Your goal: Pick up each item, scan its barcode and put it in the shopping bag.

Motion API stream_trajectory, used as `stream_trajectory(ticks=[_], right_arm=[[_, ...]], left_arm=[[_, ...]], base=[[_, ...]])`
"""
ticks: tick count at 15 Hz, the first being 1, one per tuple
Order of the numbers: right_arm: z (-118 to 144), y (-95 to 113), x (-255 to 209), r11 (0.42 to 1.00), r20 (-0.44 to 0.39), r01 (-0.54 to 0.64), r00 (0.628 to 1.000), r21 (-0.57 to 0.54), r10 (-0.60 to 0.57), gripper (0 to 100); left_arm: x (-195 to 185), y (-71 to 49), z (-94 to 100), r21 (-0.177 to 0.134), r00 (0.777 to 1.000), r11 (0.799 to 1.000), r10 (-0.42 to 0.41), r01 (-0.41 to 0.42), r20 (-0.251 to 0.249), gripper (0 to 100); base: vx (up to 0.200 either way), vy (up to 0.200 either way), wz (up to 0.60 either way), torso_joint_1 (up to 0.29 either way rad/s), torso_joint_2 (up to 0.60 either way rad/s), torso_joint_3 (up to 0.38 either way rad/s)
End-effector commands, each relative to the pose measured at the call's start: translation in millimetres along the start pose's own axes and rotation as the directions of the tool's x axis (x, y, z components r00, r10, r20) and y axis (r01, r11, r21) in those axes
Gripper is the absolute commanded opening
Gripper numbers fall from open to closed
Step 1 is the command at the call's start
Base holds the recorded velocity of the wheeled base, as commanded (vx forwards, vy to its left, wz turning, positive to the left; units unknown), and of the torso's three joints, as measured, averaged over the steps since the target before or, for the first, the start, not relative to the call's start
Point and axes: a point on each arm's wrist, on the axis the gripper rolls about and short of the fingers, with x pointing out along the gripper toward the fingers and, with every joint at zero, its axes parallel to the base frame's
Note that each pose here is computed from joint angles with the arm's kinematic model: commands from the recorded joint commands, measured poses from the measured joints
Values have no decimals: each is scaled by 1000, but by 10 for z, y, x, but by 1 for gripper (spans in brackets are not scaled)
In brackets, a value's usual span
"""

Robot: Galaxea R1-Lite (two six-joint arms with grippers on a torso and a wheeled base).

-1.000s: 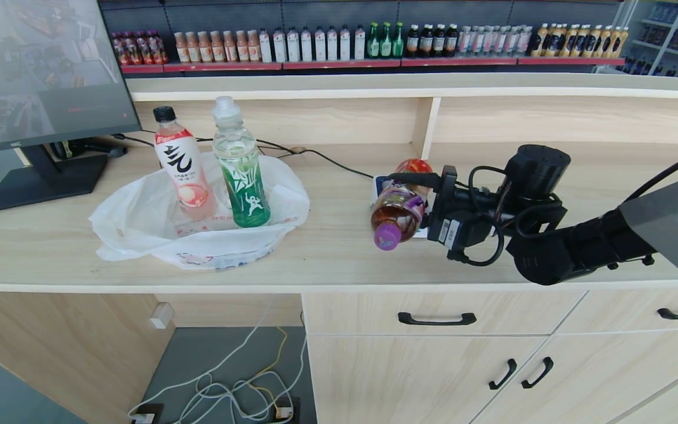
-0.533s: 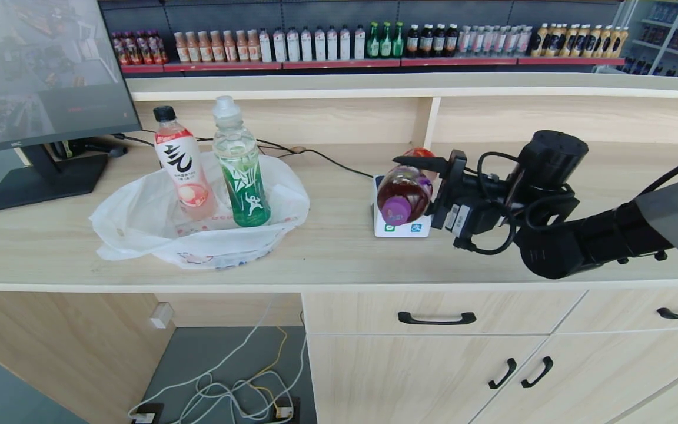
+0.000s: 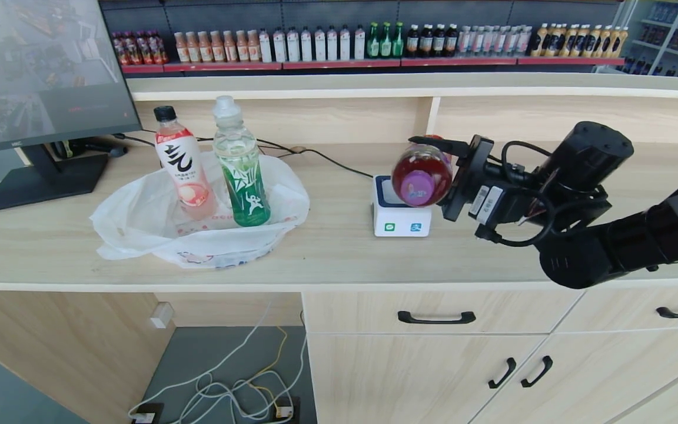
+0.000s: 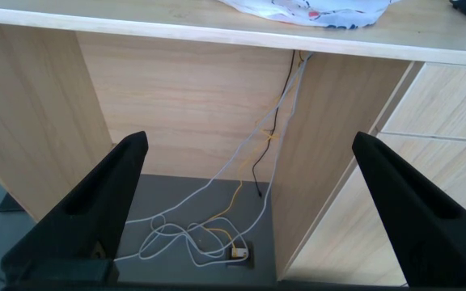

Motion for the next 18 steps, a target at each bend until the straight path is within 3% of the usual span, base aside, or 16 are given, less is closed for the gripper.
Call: stream_trajectory(ticks=[1, 4, 6, 7, 9, 12, 14, 16, 18], right_arm=[[246, -103, 21, 997, 16, 59, 998, 52, -60, 0], [631, -82, 74, 940, -58, 232, 973, 250, -224, 0], [1099, 40, 285, 844, -141, 318, 948, 432, -285, 0], [1164, -4, 310, 807, -168, 359, 933, 469, -318, 0], [1128, -44, 292, 739, -223, 414, 910, 532, -349, 0], [1098, -44, 271, 520, -326, 495, 863, 696, -385, 0], [1071, 50, 218, 432, -389, 523, 847, 735, -363, 0], [1089, 247, 96, 398, -478, 562, 826, 725, -297, 0], [1078, 207, 124, 399, -473, 568, 822, 720, -316, 0]], left_arm=[[0, 0, 0, 0, 1000, 1000, 0, 0, 0, 100], [0, 0, 0, 0, 1000, 1000, 0, 0, 0, 100], [0, 0, 0, 0, 1000, 1000, 0, 0, 0, 100], [0, 0, 0, 0, 1000, 1000, 0, 0, 0, 100], [0, 0, 0, 0, 1000, 1000, 0, 0, 0, 100], [0, 0, 0, 0, 1000, 1000, 0, 0, 0, 100], [0, 0, 0, 0, 1000, 1000, 0, 0, 0, 100], [0, 0, 0, 0, 1000, 1000, 0, 0, 0, 100], [0, 0, 0, 1, 1000, 1000, 0, 0, 0, 100]], base=[[0, 0, 0, 0, 0, 0], [0, 0, 0, 0, 0, 0], [0, 0, 0, 0, 0, 0], [0, 0, 0, 0, 0, 0], [0, 0, 0, 0, 0, 0], [0, 0, 0, 0, 0, 0], [0, 0, 0, 0, 0, 0], [0, 0, 0, 0, 0, 0], [0, 0, 0, 0, 0, 0]])
